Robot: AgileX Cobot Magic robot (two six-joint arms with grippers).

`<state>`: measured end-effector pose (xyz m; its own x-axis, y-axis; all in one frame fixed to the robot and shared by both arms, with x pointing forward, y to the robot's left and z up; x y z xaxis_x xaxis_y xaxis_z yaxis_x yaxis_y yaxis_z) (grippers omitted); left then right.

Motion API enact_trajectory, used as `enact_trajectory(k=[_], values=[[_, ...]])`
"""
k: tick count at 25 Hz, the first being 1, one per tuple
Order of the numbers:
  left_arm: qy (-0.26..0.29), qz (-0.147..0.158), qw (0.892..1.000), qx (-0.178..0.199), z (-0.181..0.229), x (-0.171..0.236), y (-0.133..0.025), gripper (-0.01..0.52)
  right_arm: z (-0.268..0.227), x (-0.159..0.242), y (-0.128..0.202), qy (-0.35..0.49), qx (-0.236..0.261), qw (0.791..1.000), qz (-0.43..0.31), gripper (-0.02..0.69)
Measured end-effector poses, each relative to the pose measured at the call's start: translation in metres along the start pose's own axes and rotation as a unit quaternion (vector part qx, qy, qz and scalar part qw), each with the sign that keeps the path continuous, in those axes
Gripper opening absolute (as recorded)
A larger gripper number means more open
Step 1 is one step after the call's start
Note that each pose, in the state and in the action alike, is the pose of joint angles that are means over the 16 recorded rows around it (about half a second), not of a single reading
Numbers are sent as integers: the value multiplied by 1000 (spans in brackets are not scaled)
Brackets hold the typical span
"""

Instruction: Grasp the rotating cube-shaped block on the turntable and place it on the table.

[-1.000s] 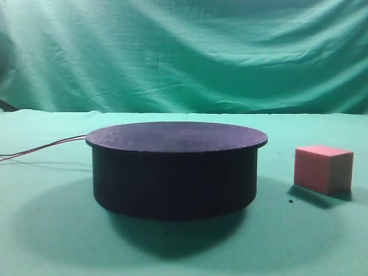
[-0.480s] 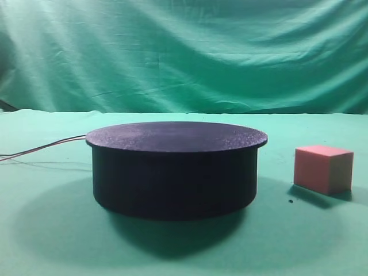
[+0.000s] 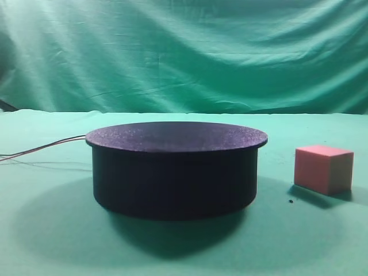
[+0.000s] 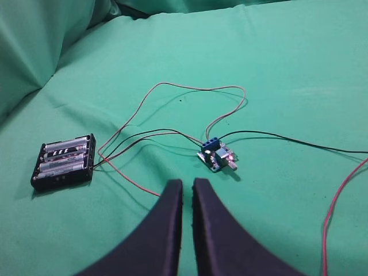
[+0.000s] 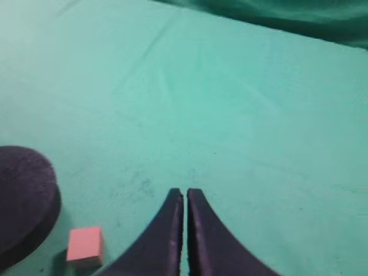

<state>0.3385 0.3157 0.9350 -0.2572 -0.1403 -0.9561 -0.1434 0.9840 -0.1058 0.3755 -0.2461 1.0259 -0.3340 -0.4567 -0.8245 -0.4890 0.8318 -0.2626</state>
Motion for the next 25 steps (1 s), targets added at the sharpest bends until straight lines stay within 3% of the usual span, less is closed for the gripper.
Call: enact_trajectory(k=[5,10,25], values=[[0,0,1000,0,0,0,0,0,-4,38,-5,-44,80,995,27,0],[0,0,1000,0,0,0,0,0,-3,73,0,-72,128,988,44,0],[0,0,1000,0,0,0,0,0,5,108,11,-70,139,986,61,0]])
Point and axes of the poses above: a point on each arm's last joint axis where the gripper is mounted, z pointing out along that axis toward the gripper, y along the wrist's bending axis when the last joint is at zero, x = y × z, the point moved 5 cm from there along z, pointing out along that axis toward the gripper, and after that the axes turned 15 degrees about -z, right-handed, at the moved point
